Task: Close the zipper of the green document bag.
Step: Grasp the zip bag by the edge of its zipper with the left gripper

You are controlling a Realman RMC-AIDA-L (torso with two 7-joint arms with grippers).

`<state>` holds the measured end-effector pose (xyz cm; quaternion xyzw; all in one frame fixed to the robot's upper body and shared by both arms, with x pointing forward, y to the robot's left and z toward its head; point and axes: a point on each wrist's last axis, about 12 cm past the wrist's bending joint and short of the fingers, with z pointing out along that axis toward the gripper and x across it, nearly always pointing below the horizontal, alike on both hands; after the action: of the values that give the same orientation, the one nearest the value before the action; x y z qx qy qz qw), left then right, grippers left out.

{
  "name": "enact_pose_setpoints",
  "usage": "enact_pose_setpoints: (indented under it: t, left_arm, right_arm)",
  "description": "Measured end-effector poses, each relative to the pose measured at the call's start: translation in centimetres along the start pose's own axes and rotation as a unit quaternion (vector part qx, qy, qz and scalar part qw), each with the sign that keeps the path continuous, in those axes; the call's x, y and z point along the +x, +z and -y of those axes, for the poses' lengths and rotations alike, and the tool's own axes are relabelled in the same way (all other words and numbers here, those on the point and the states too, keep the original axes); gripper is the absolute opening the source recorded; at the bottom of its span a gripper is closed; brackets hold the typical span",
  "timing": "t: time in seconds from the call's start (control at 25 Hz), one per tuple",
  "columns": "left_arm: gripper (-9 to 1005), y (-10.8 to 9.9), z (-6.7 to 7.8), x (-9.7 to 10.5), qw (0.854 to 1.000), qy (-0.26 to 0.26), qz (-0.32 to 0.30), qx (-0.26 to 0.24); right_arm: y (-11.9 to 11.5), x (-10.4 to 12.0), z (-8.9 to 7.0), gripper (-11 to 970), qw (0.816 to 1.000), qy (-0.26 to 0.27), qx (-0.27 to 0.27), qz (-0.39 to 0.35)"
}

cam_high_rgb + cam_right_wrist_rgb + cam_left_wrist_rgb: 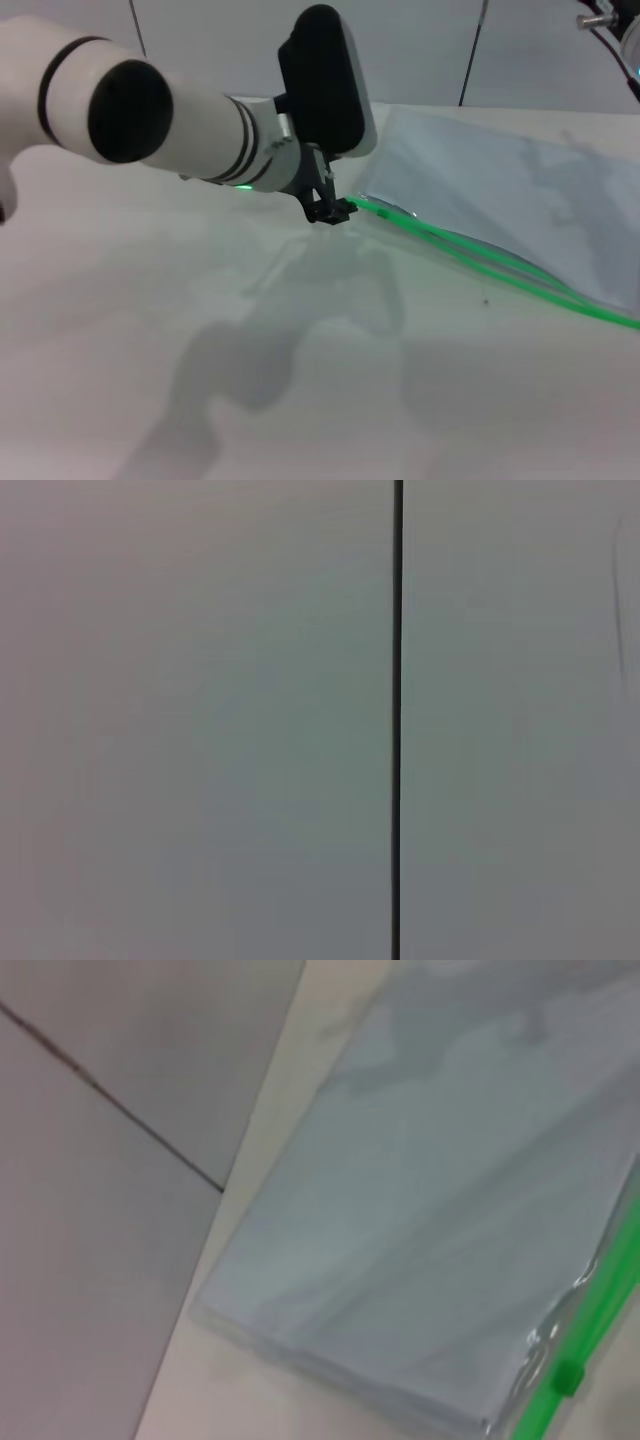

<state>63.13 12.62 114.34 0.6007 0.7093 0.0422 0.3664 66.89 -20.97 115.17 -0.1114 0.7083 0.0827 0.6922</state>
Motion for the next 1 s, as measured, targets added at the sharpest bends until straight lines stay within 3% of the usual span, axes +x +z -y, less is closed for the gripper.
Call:
enact_pose_setpoints:
  t: [0.28, 0.68, 1.0]
  left_arm:
    - [640, 0.7, 0.4, -1.0, 1.000, 0.020, 0.001, 0.006]
    - [639, 1.6, 0.4, -0.9, 0.999, 0.041, 0.000, -0.004]
    - [638, 1.8, 1.4, -1.5, 0.999, 0.049, 0.001, 0.009]
  right_arm:
    - [0.1, 0.0, -0.1, 573, 1.000, 0.000, -0.001, 0.000]
    - [0.2, -0.2, -0.2, 573, 1.000, -0.001, -0.003, 0.002]
    - [0.2, -0.2, -0.2, 572, 1.000, -0.001, -0.003, 0.001]
